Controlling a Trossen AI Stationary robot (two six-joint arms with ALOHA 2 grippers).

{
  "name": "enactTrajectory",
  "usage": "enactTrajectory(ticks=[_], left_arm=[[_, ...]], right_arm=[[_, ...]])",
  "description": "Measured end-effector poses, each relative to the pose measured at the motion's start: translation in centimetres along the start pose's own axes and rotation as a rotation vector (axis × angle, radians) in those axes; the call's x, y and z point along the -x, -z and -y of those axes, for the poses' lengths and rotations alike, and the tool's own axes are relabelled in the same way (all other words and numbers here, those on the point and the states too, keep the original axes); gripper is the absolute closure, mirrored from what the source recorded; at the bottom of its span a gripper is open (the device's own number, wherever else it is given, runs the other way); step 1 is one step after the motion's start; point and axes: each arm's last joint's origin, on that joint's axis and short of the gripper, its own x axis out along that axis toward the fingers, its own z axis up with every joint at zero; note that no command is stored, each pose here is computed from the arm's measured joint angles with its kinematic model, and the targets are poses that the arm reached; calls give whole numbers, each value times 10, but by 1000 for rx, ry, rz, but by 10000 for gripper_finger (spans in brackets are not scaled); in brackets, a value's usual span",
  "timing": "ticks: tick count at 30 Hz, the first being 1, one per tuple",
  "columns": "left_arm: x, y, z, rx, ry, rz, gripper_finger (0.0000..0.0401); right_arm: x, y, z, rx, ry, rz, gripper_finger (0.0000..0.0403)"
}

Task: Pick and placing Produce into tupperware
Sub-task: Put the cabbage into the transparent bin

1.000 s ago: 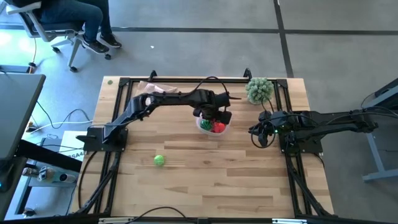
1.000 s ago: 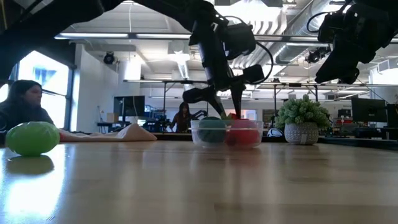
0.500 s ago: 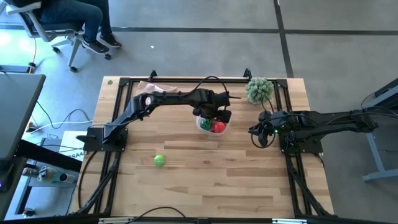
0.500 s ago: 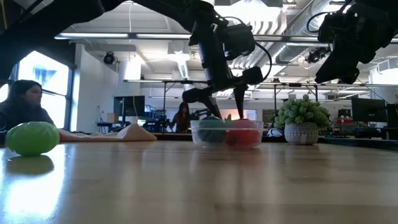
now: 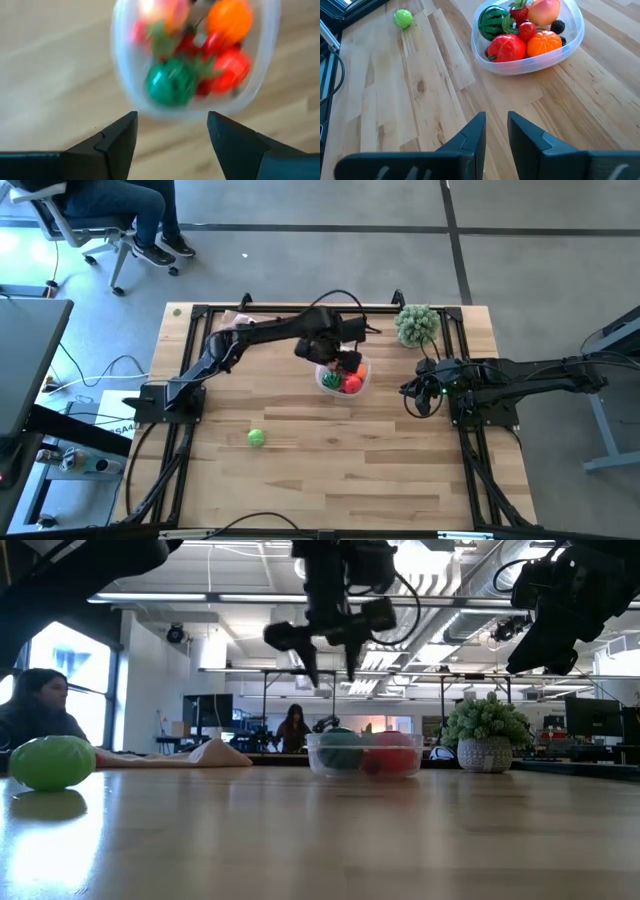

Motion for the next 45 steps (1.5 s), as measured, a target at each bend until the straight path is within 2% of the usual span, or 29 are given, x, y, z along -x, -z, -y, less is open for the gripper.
enactTrajectory(ticks=[4, 6, 9, 15, 21, 25, 29, 33, 36, 37, 39, 42, 45], left_arm=[[11, 15, -9, -53, -5, -156, 186], [14, 24, -7, -82, 34, -193, 192], [14, 40, -8, -95, 26, -250, 197], [-3, 78, -13, -58, -94, -316, 198], [-11, 116, -37, -39, -219, -366, 198], [-2, 134, -62, 10, -219, -347, 199], [7, 150, -90, 68, -149, -268, 199], [6, 168, -119, 214, -116, -209, 199], [1, 181, -135, 355, -100, -176, 199], [-1, 186, -138, 369, -80, -170, 199], [-6, 193, -143, 304, -47, -156, 199], [-15, 204, -146, 117, -19, -152, 193], [-20, 211, -150, -37, -38, -162, 180]], right_arm=[[0, 0, 0, 0, 0, 0, 331], [0, 0, 0, 0, 0, 0, 331], [0, 0, 0, 0, 0, 0, 331], [0, 0, 0, 0, 0, 1, 331], [0, 0, 0, 0, 0, 0, 331], [0, 0, 0, 0, 0, 0, 331], [0, 0, 0, 0, 0, 0, 331], [0, 0, 0, 0, 0, 0, 331], [0, 0, 0, 0, 0, 0, 331], [0, 0, 0, 0, 0, 0, 331], [0, 0, 0, 0, 0, 0, 331], [0, 0, 0, 0, 0, -1, 331], [0, 0, 0, 0, 1, -1, 331]])
